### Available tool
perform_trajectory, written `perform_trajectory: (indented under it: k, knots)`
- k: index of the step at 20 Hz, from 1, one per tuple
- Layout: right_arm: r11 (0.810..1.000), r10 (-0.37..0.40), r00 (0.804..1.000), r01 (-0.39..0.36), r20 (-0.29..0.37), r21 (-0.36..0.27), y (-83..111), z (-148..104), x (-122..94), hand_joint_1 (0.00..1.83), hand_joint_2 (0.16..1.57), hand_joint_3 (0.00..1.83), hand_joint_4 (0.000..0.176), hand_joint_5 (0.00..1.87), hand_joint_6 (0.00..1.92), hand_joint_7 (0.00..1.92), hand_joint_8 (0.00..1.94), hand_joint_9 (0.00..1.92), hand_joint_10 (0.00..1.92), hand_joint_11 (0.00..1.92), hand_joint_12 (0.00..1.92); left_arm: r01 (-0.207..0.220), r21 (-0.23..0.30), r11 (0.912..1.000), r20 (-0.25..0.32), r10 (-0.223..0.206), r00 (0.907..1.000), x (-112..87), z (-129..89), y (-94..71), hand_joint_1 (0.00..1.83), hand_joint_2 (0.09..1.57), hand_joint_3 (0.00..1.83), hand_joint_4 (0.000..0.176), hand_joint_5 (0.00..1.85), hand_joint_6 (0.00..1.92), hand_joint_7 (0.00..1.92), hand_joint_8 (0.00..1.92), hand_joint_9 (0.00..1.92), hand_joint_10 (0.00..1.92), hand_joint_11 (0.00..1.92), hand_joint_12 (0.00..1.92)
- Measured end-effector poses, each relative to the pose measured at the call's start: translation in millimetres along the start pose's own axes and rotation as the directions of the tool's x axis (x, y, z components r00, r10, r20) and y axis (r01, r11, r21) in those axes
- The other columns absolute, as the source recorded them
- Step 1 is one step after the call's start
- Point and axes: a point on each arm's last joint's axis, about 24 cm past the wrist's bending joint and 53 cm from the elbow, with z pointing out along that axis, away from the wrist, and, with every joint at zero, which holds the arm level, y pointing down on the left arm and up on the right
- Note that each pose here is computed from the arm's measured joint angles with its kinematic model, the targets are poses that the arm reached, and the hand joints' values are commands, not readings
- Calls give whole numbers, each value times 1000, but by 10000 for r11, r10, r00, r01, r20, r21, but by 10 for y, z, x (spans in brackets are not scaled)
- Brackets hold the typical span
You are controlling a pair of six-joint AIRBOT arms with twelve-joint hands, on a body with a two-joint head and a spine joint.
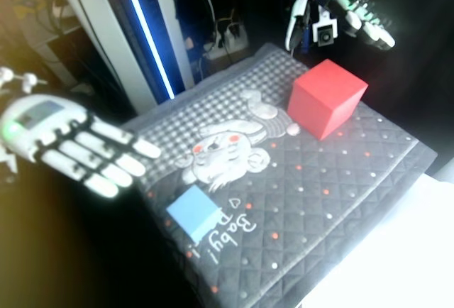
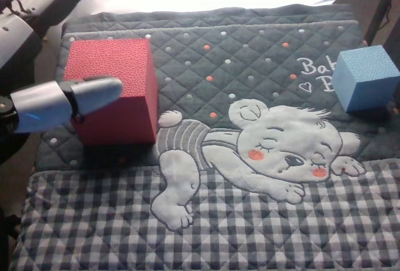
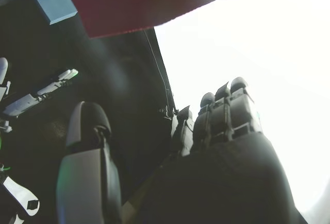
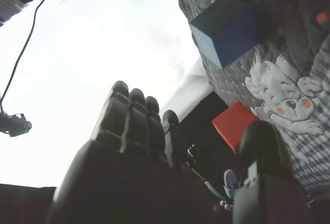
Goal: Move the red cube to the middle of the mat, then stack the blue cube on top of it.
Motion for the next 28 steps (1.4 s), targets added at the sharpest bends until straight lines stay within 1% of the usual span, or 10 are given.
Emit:
perform_trajectory:
  k: [4, 5, 9, 13, 15, 16, 18, 19, 22, 28]
  knots:
    - [10000, 82, 9999, -81, -133, 58, -12, 22, 49, 572, 1174, 0, 0, 0, 0, 0, 0, 0, 0, 0, 234, -151, -283, 9995, -301, 142, 9994, -4, 163, 80, 730, 952, 0, 132, 0, 0, 0, 0, 0, 0, 0, 0]
    - [9999, 87, 9998, -86, -187, 79, -17, 22, 64, 611, 1168, 0, 0, 0, 0, 0, 0, 0, 0, 0, 158, -248, -345, 9991, -380, 235, 9990, 17, 229, 91, 632, 938, 0, 73, 0, 0, 0, 0, 0, 0, 0, 0]
    - [9998, 179, 9995, -177, -273, 72, -7, 26, 115, 613, 1173, 1, 0, 0, 0, 0, 0, 0, 0, 0, 0, -636, -1108, 9918, -1870, 420, 9815, 455, 424, 332, 754, 851, 0, 175, 0, 0, 0, 0, 0, 0, 0, 0]
    - [9998, 210, 9993, -207, -322, 77, -4, 27, 137, 567, 1202, 10, 0, 0, 0, 0, 0, 0, 0, 0, 0, -714, -2061, 9759, -2402, 203, 9705, 575, 404, 632, 929, 894, 0, 142, 0, 0, 0, 0, 0, 0, 0, 0]
    - [9997, 216, 9992, -213, -323, 82, -5, 27, 139, 541, 1212, 11, 0, 0, 0, 0, 0, 0, 0, 0, 0, -730, -2181, 9732, -2482, 170, 9686, 587, 394, 668, 1156, 1052, 0, 90, 362, 126, 36, 837, 0, 1050, 0, 1449]
    - [9996, 250, 9992, -246, -325, 100, -6, 28, 148, 541, 1212, 10, 0, 0, 0, 0, 0, 0, 0, 0, 0, -740, -2139, 9741, -2489, 189, 9683, 589, 395, 658, 1317, 1082, 0, 74, 209, 1227, 6, 1427, 0, 1628, 107, 1827]
    - [9996, 279, 9988, -276, -396, 68, 7, 29, 179, 547, 1213, 8, 0, 0, 0, 0, 0, 0, 0, 0, 0, -711, -1980, 9776, -2473, 204, 9687, 602, 401, 605, 1449, 1097, 0, 78, 155, 1881, 0, 1886, 62, 1909, 300, 1917]
    - [9996, 288, 9988, -285, -407, 86, 2, 30, 184, 536, 1228, 12, 0, 0, 0, 0, 0, 0, 0, 0, 0, -732, -1884, 9794, -2478, 247, 9685, 607, 406, 578, 1455, 1116, 9, 55, 184, 1913, 0, 1914, 147, 1919, 383, 1920]
    - [9995, 289, 9988, -285, -402, 106, -4, 31, 182, 492, 1226, 6, 0, 0, 0, 0, 0, 0, 0, 0, 0, -456, -1455, 9883, -2408, 93, 9705, 607, 424, 439, 1482, 1114, 2, 97, 158, 1830, 127, 1621, 175, 1797, 182, 1921]
    - [9994, 324, 9986, -319, -415, 110, -11, 39, 206, 433, 1238, 8, 0, 0, 0, 0, 0, 0, 0, 0, 0, 117, 662, 9977, -1825, 6, 9832, 662, 865, -253, 1365, 1103, 0, 47, 167, 1633, 133, 1491, 147, 1744, 326, 1921]
